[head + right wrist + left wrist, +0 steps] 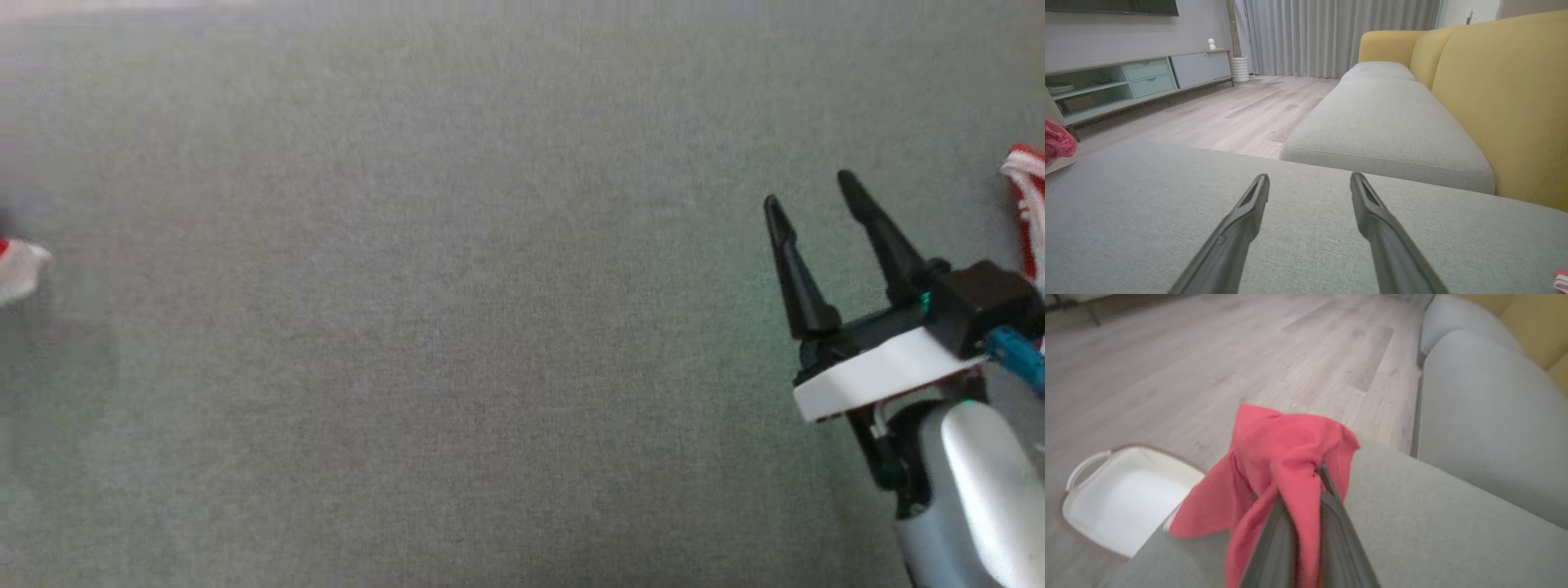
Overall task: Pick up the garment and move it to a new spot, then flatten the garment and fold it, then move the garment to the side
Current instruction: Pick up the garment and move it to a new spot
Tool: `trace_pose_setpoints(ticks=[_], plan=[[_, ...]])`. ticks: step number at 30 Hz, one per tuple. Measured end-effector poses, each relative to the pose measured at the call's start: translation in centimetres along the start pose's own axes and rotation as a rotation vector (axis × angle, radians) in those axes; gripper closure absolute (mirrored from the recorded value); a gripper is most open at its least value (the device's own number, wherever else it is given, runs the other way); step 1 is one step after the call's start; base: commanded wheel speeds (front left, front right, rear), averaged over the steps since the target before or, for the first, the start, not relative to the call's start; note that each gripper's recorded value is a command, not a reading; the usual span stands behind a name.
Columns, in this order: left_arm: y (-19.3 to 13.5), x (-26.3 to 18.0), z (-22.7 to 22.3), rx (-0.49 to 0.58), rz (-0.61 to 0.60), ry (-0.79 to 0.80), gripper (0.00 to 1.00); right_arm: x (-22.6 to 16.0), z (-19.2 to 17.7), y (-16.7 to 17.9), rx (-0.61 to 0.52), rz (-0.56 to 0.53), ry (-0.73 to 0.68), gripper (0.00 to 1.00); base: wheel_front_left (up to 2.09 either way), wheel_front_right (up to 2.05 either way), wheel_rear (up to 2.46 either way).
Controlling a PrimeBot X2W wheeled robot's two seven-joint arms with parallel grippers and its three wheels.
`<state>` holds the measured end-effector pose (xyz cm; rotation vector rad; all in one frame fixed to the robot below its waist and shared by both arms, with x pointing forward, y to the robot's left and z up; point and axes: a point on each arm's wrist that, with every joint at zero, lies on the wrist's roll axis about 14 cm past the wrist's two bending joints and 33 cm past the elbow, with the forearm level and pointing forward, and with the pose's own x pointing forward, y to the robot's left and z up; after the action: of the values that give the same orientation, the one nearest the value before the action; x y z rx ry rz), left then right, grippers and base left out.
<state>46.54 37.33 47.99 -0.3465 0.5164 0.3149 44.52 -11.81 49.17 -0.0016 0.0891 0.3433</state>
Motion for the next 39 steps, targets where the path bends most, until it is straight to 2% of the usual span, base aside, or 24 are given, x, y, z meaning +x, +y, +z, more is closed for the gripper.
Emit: trace_pose_setpoints(ticks=[5,9,12,17,22,25,26,33,34,35,39], plan=[[-6.2,-4.3,7.2,0.161,-0.169,-0.211,1.0,-1.8,1.7,1.1,0.014,0.004,-0.046,0.0,0.0,0.0,0.0],[-14.2,-9.5,11.7,0.273,-0.375,-0.375,1.0,-3.2,3.2,1.4,0.01,-0.005,-0.087,0.0,0.0,0.0,0.0],[-21.1,-13.7,12.3,0.304,-0.567,-0.445,1.0,-4.3,4.2,1.4,0.013,-0.017,-0.112,0.0,0.0,0.0,0.0],[-30.7,-17.3,7.4,0.31,-0.87,-0.345,1.0,-5.9,4.8,0.4,0.007,-0.06,-0.129,0.0,0.0,0.0,0.0],[-36.2,-18.6,1.8,0.349,-1.036,-0.238,1.0,-7.2,4.5,-0.6,0.014,-0.101,-0.124,0.0,0.0,0.0,0.0],[-37.7,-17.3,-1.8,0.368,-1.05,-0.168,1.0,-7.7,4.1,-1.0,0.018,-0.118,-0.112,0.0,0.0,0.0,0.0],[-38.0,-15.5,-4.5,0.382,-1.025,-0.114,1.0,-8.0,3.6,-1.1,0.027,-0.127,-0.101,0.0,0.0,0.0,0.0],[-36.3,-10.1,-16.3,0.443,-0.898,0.101,1.0,-7.7,3.5,-2.5,0.019,-0.159,-0.099,0.0,0.0,0.0,0.0],[-36.0,-9.8,-17.7,0.438,-0.887,0.123,0.53,-7.6,3.4,-2.6,0.02,-0.161,-0.095,0.0,0.0,0.0,0.0],[-35.7,-9.6,-19.0,0.449,-0.875,0.139,0.0,-7.6,3.3,-2.6,0.022,-0.162,-0.092,0.0,0.0,0.0,0.0],[-35.1,-9.7,-21.3,0.435,-0.862,0.179,0.0,-7.3,3.3,-2.6,0.028,-0.158,-0.092,0.0,0.0,0.0,0.0]])
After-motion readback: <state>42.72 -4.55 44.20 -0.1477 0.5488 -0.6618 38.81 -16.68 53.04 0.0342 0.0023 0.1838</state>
